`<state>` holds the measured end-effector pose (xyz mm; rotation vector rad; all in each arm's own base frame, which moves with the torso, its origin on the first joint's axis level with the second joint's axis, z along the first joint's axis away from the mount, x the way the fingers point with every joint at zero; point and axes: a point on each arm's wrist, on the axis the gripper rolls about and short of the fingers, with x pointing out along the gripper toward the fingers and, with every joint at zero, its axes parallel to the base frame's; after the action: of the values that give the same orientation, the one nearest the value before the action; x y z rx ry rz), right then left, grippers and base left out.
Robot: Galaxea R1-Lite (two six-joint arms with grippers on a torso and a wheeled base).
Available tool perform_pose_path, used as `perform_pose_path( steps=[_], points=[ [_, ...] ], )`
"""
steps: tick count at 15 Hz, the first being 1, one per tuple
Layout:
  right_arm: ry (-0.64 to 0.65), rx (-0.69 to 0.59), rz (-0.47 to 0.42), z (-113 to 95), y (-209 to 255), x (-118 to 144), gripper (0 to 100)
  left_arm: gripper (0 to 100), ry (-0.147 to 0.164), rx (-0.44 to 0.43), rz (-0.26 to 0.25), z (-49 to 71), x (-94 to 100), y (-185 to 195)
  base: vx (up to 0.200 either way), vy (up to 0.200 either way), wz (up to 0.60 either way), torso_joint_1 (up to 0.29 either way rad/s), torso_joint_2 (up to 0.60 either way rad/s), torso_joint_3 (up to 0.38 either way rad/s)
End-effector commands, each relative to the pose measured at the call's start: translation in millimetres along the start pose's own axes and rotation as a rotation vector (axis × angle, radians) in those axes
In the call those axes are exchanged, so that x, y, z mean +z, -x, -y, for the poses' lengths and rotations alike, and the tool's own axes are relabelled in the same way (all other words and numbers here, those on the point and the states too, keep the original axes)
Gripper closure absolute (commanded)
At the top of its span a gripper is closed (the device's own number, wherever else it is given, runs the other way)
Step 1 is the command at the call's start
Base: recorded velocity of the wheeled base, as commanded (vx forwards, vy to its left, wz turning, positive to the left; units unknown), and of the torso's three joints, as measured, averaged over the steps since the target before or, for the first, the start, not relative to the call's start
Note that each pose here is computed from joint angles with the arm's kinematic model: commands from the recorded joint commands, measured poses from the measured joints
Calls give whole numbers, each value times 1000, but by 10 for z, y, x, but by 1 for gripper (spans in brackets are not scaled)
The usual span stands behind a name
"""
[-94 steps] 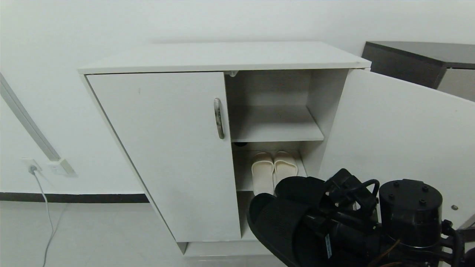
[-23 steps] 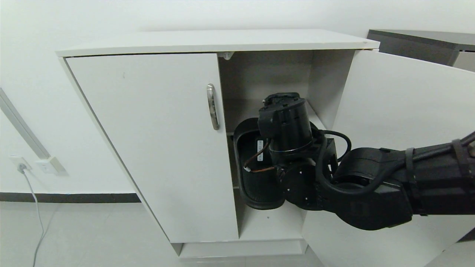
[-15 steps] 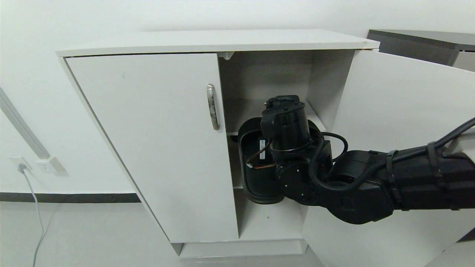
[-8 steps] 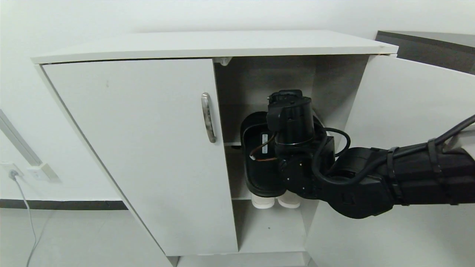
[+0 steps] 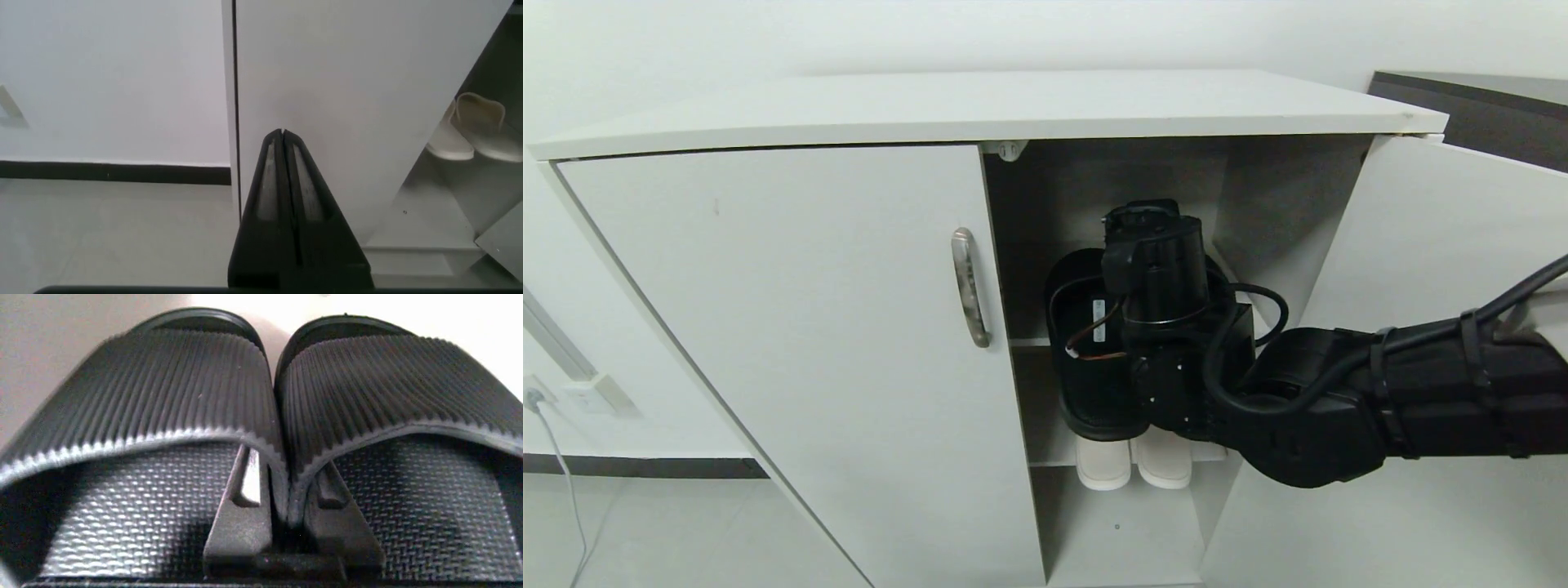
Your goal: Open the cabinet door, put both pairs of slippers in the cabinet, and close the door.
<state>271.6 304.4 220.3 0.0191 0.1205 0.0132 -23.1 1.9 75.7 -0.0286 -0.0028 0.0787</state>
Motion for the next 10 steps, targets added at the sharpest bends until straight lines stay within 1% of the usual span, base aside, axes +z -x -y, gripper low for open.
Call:
perform_pose_path(
  steps=[1, 5, 8, 10],
  points=[
    [6, -8, -2, 11, -78, -17, 100, 100, 0, 1, -2, 0, 0, -1, 0, 0, 0, 0, 0, 0],
    [1, -16, 12, 1, -249, 47, 100, 100, 2, 4, 0, -1, 2, -1, 0, 0, 0, 0, 0, 0],
    [34, -7, -27, 55, -403, 68, 100, 100, 2, 7, 0, -1, 2, -1, 0, 0, 0, 0, 0, 0],
    [30, 20, -31, 46, -435, 119, 100, 100, 2, 7, 0, -1, 2, -1, 0, 0, 0, 0, 0, 0]
  ],
)
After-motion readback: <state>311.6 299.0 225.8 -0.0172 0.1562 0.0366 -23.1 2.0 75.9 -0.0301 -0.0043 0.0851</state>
